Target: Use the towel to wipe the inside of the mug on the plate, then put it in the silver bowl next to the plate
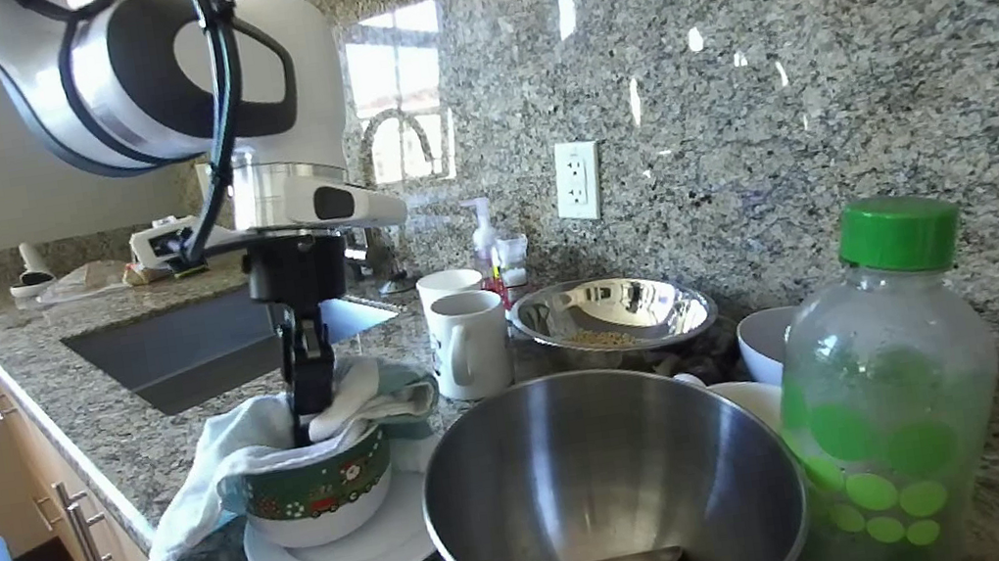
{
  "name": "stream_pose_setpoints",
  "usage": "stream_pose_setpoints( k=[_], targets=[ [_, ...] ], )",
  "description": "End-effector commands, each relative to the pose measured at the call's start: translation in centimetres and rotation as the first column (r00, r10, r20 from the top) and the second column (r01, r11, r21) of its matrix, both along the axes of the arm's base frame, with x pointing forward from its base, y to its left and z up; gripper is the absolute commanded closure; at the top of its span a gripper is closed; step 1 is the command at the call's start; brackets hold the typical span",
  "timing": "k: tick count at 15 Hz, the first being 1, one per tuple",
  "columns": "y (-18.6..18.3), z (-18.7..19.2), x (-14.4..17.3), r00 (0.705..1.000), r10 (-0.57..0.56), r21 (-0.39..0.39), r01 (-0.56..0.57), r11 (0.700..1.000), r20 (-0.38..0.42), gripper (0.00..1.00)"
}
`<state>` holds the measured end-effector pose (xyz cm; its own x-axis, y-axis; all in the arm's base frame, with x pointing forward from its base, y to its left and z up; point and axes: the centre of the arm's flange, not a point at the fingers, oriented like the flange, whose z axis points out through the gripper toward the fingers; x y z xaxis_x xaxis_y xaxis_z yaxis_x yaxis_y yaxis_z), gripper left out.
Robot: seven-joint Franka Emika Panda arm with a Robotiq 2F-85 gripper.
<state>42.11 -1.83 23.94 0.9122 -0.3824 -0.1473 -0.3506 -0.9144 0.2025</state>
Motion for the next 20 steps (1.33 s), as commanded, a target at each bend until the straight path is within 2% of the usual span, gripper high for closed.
stream_pose_setpoints(
  k=[1, 3, 6, 7, 9, 11, 15, 17, 20],
  targets=[
    [0.2, -0.8, 0.4, 1.0, 0.02, 0.111, -0.017, 0.994, -0.023, 0.95],
    [0.1, -1.1, 0.2, 0.997, 0.023, 0.124, -0.014, 0.992, -0.071, 0.95],
    [-0.2, -1.2, -0.1, 0.994, -0.009, 0.015, 0.011, 1.0, -0.109, 0.95],
    [-0.3, -1.2, 0.0, 0.994, -0.02, -0.025, 0.017, 1.0, -0.103, 0.95],
    [-0.2, -1.5, 0.1, 0.996, -0.022, -0.058, 0.017, 0.998, -0.081, 0.95],
    [0.1, -1.8, 0.4, 0.998, -0.006, -0.038, 0.004, 0.999, -0.056, 0.95],
    [1.0, -2.5, 0.8, 0.999, 0.037, 0.125, -0.032, 0.992, -0.039, 0.95],
    [0.8, -2.9, 0.6, 0.997, 0.045, 0.143, -0.035, 0.989, -0.07, 0.95],
    [0.6, -2.7, 0.4, 0.996, 0.033, 0.066, -0.028, 0.997, -0.084, 0.95]
  ],
)
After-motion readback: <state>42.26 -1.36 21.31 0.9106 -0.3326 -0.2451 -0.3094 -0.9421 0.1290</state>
